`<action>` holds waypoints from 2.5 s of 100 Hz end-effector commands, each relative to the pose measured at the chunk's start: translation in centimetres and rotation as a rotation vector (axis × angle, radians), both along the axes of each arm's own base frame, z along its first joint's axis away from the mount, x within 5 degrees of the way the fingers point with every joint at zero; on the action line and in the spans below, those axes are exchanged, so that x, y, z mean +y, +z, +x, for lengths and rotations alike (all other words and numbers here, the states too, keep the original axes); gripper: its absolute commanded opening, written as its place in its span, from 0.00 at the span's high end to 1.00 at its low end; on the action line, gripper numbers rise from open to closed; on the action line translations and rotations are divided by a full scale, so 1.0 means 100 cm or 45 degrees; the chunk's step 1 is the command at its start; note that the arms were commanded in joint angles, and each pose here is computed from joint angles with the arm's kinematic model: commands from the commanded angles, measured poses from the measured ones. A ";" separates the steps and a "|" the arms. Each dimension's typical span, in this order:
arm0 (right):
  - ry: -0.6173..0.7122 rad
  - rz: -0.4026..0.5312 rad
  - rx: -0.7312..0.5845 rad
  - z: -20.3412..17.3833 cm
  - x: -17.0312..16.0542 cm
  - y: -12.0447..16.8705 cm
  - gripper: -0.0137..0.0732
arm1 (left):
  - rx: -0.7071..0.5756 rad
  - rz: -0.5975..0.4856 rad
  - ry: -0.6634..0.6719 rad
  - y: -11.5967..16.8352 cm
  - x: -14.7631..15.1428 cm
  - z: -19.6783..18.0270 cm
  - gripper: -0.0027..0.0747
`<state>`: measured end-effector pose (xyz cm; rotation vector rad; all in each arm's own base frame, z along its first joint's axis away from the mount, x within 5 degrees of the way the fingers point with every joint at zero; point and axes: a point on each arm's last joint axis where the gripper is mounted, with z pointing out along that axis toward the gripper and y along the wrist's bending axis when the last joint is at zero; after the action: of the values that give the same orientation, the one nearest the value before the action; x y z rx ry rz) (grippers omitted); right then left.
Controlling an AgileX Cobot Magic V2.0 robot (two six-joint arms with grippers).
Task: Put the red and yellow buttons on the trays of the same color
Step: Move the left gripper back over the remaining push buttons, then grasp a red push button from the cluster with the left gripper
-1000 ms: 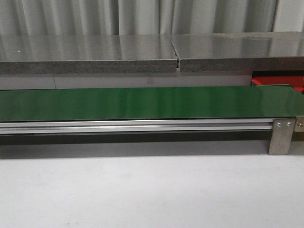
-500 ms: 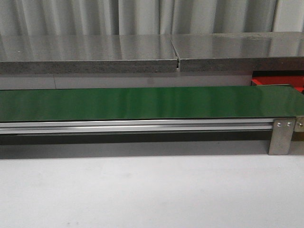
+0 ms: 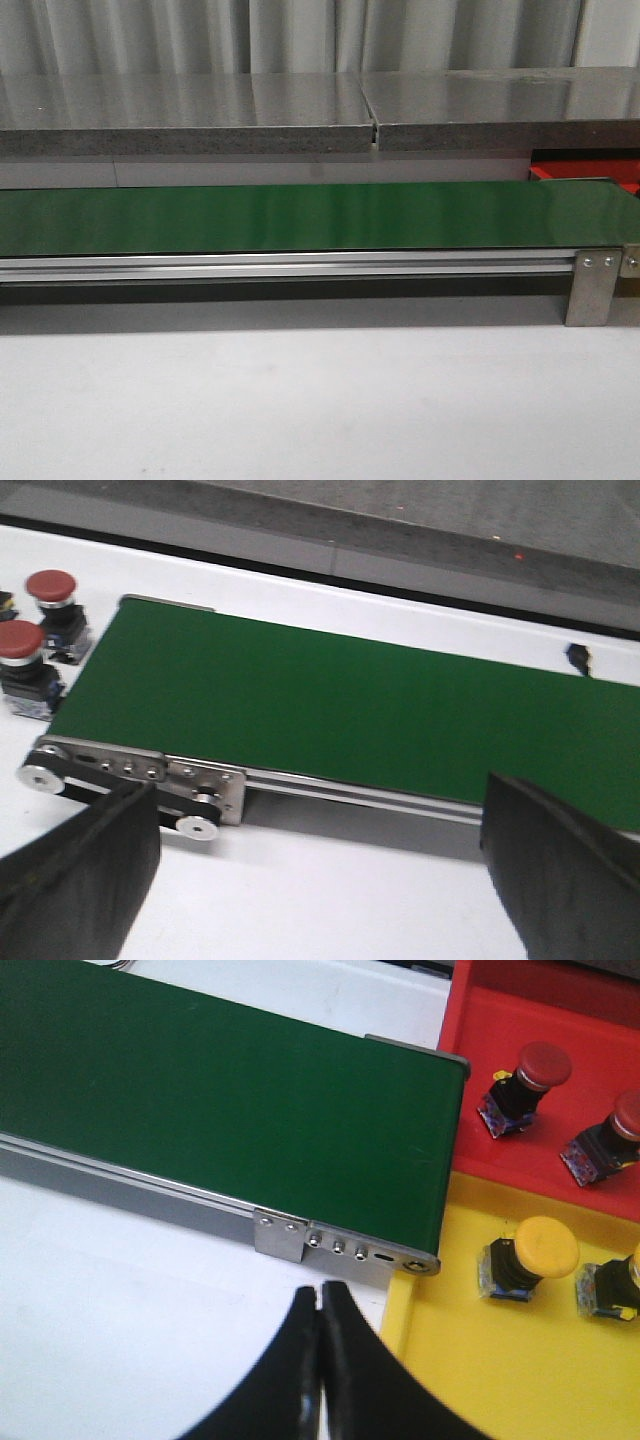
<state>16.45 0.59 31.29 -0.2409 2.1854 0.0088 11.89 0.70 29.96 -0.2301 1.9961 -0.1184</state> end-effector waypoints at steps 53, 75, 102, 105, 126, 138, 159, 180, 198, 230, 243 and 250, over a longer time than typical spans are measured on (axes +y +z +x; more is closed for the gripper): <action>-0.011 0.002 -0.116 0.002 0.000 0.014 0.92 | 0.254 -0.188 0.358 0.025 0.103 0.168 0.16; -0.011 0.002 -0.116 0.002 0.000 0.014 0.92 | 0.376 -0.264 0.427 0.008 0.137 0.190 0.16; -0.011 0.002 -0.116 0.002 0.000 0.014 0.92 | 0.430 -0.377 0.531 -0.017 0.165 0.192 0.16; -0.011 0.002 -0.116 0.002 0.000 0.014 0.92 | 0.437 -0.383 0.535 -0.020 0.167 0.193 0.16; -0.011 0.002 -0.116 0.002 0.000 0.014 0.92 | 0.492 -0.404 0.538 -0.037 0.176 0.207 0.16; -0.011 0.002 -0.116 0.002 0.000 0.014 0.92 | 0.523 -0.421 0.516 -0.038 0.182 0.219 0.16; -0.011 0.002 -0.116 0.002 0.000 0.014 0.92 | 0.561 -0.437 0.489 -0.041 0.192 0.237 0.16; -0.011 0.002 -0.116 0.002 0.000 0.014 0.92 | 0.577 -0.449 0.477 -0.047 0.200 0.252 0.16; -0.011 0.002 -0.116 0.002 0.000 0.014 0.92 | 0.611 -0.465 0.470 -0.059 0.206 0.262 0.16; -0.011 0.002 -0.116 0.002 0.000 0.014 0.92 | 0.648 -0.485 0.481 -0.083 0.211 0.270 0.16; -0.011 0.002 -0.116 0.002 0.000 0.014 0.92 | 0.664 -0.495 0.483 -0.090 0.212 0.272 0.16; -0.011 0.002 -0.116 0.002 0.000 0.014 0.92 | 0.668 -0.497 0.484 -0.092 0.212 0.272 0.17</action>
<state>16.45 0.59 31.29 -0.2409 2.1854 0.0088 38.76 21.62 17.56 -0.9798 2.5062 -0.2340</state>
